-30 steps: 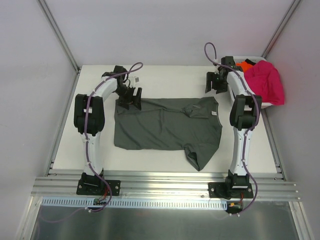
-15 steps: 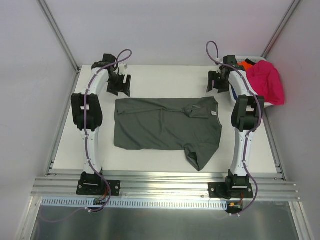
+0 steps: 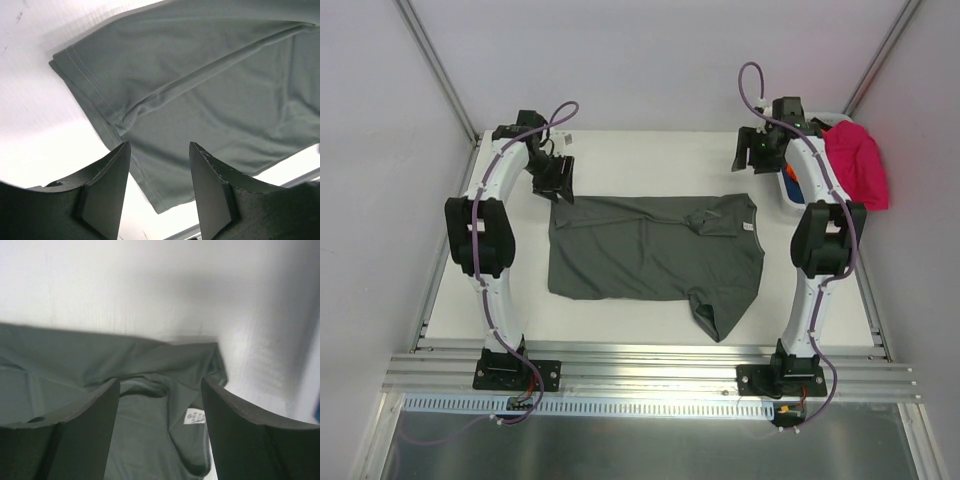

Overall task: Fold and stack the t-shirts
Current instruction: Fold the tshirt

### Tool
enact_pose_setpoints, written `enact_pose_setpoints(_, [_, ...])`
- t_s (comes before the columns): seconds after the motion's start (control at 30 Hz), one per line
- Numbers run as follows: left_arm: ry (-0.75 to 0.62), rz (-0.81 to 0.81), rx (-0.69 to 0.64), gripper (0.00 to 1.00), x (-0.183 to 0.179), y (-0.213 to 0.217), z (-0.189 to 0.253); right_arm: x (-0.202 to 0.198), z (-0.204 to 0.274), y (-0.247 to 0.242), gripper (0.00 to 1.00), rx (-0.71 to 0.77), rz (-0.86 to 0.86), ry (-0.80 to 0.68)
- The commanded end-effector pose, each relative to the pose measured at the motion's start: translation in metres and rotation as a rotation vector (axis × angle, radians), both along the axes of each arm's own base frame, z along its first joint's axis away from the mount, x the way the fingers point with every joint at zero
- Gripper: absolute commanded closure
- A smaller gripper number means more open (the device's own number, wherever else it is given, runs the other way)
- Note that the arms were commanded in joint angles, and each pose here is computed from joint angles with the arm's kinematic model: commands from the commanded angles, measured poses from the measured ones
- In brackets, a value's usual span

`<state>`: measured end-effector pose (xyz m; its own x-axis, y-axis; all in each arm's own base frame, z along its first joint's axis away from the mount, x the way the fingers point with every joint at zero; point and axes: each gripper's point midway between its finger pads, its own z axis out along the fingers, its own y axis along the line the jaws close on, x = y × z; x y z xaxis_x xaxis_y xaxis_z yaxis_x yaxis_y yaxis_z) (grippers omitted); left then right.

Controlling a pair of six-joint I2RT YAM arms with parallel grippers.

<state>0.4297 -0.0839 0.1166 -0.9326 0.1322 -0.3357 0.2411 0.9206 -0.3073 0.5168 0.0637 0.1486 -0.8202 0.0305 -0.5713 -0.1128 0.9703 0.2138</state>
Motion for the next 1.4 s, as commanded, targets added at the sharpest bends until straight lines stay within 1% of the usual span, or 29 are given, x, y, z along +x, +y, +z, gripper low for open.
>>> enact_pose_setpoints(0.0, [0.018,0.018,-0.047,0.5,-0.016,0.001,0.021,-0.022,0.021,0.045,0.31,0.091,0.071,0.006])
enact_pose_setpoints(0.1, [0.036,0.02,-0.054,0.49,-0.02,0.002,0.019,-0.048,0.001,0.075,0.33,0.146,0.114,0.102])
enact_pose_setpoints(0.13, [0.039,0.021,-0.057,0.49,-0.02,0.001,0.018,-0.059,-0.012,0.081,0.35,0.155,0.126,0.148])
enact_pose_setpoints(0.2, [0.054,0.02,-0.059,0.48,-0.025,0.001,0.015,-0.075,-0.023,0.098,0.39,0.174,0.155,0.2])
enact_pose_setpoints(0.23, [0.06,0.02,-0.06,0.49,-0.027,0.001,0.015,-0.084,-0.033,0.102,0.42,0.178,0.163,0.237])
enact_pose_setpoints(0.4, [0.091,0.017,-0.053,0.47,-0.033,0.002,0.009,-0.107,-0.05,0.117,0.46,0.18,0.2,0.309])
enact_pose_setpoints(0.63, [0.109,0.02,-0.059,0.47,-0.035,0.002,0.005,-0.1,-0.053,0.117,0.56,0.162,0.212,0.3])
enact_pose_setpoints(0.87, [0.135,0.014,-0.065,0.47,-0.039,0.002,0.001,-0.095,-0.06,0.116,0.59,0.142,0.229,0.287])
enact_pose_setpoints(0.97, [0.146,0.016,-0.068,0.47,-0.042,0.002,0.001,-0.094,-0.062,0.118,0.71,0.148,0.243,0.29])
enact_pose_setpoints(1.0, [0.149,0.015,-0.077,0.48,-0.042,0.001,0.002,-0.093,-0.062,0.118,0.76,0.146,0.244,0.286])
enact_pose_setpoints(1.07, [0.154,0.015,-0.08,0.48,-0.044,0.0,0.0,-0.092,-0.061,0.119,0.81,0.15,0.25,0.286])
enact_pose_setpoints(1.1, [0.159,0.016,-0.081,0.48,-0.045,0.0,0.0,-0.092,-0.06,0.119,0.87,0.151,0.254,0.282])
enact_pose_setpoints(1.2, [0.17,0.014,-0.093,0.48,-0.05,-0.002,0.0,-0.091,-0.058,0.118,0.99,0.147,0.258,0.272])
enact_pose_setpoints(1.37, [0.197,0.02,-0.084,0.47,-0.052,0.0,-0.009,-0.095,-0.061,0.116,0.99,0.138,0.26,0.273])
